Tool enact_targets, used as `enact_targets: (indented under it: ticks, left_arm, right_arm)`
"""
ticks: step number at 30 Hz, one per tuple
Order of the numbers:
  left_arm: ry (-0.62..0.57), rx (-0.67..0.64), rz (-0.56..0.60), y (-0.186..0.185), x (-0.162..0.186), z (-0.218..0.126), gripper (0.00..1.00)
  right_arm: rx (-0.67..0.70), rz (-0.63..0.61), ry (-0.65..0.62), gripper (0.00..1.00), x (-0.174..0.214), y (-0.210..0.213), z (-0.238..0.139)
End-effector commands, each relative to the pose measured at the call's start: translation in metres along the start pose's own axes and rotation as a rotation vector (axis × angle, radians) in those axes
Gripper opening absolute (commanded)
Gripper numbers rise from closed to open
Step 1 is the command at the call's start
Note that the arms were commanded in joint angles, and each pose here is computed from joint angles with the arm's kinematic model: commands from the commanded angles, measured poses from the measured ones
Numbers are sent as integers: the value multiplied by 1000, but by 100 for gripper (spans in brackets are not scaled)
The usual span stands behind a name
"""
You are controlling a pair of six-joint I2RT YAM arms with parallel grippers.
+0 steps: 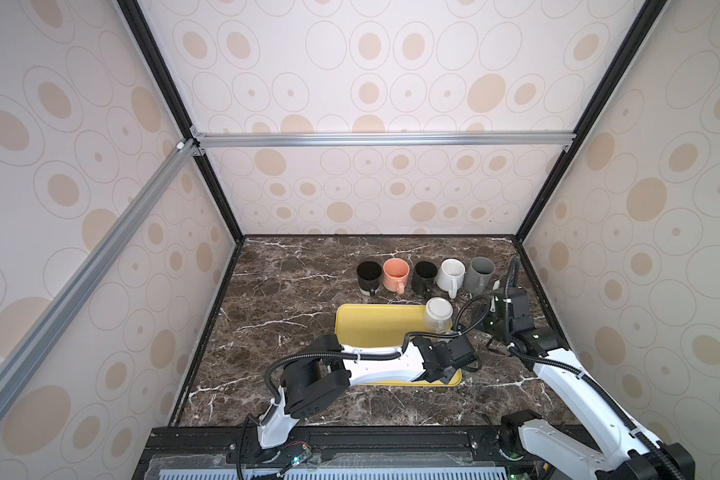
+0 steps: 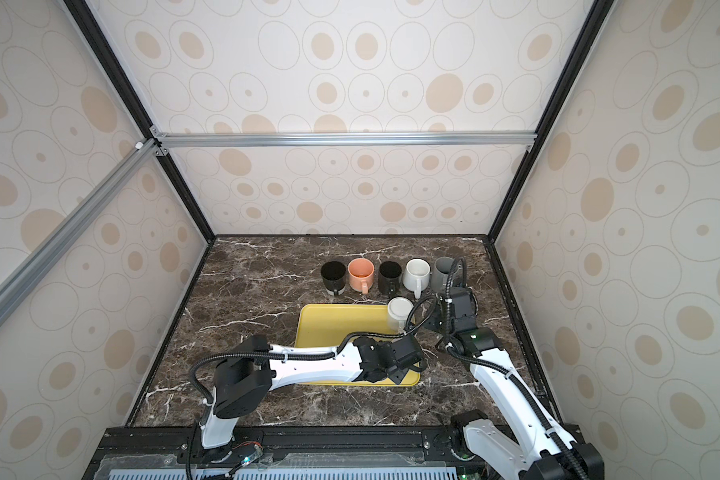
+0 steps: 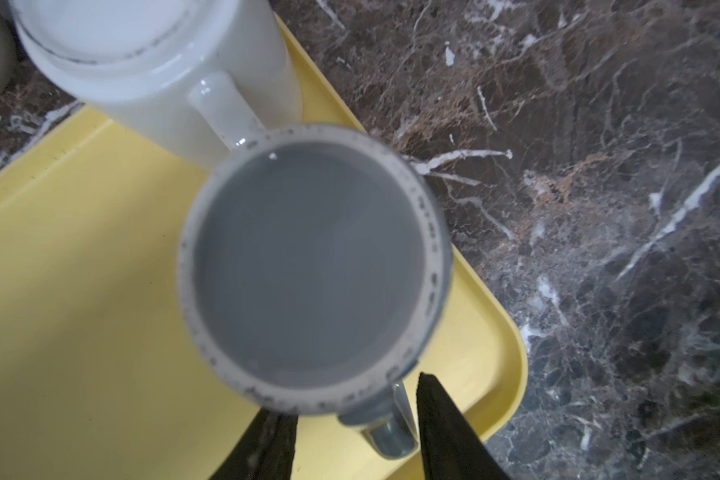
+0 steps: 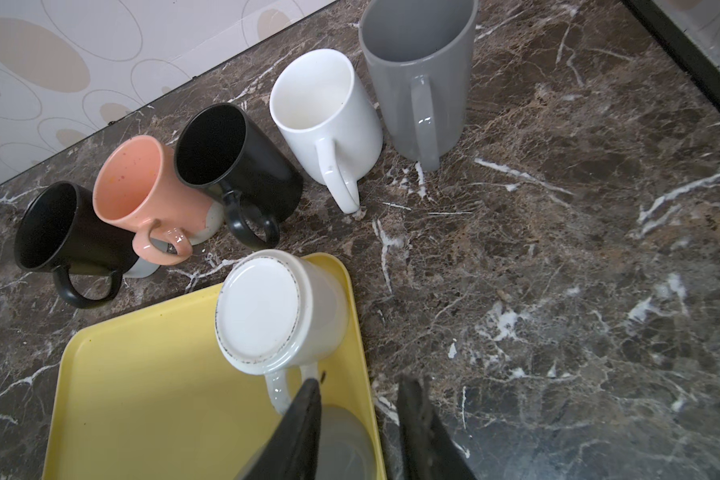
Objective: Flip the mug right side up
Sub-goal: 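Move left gripper down onto the upside-down grey mug on the tray, then close left gripper on the grey mug and lift it toward the right gripper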
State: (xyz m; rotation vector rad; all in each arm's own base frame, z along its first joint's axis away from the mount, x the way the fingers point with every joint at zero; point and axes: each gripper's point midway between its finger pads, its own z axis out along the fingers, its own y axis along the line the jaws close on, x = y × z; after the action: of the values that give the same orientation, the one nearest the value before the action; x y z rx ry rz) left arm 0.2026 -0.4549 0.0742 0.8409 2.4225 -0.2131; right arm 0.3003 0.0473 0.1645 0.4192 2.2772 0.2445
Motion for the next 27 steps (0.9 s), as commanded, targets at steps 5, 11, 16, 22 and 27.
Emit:
enact_targets:
  ticks: [5, 11, 16, 22, 27]
  left_arm:
    - [6, -21, -25, 1, -9, 2, 43]
    - [6, -27, -36, 4, -9, 5, 37]
    - [9, -19, -43, 4, -9, 7, 30]
    - [3, -24, -44, 7, -11, 8, 24]
    - [10, -28, -49, 10, -9, 11, 19]
  right_arm:
    - [-16, 33, -3, 34, 2, -1, 0]
    - [-35, 34, 1, 33, 4, 1, 0]
    - [-39, 39, -5, 33, 4, 1, -1]
    - [-52, 39, 3, 33, 5, 4, 0]
    - [-56, 40, 11, 33, 7, 5, 1]
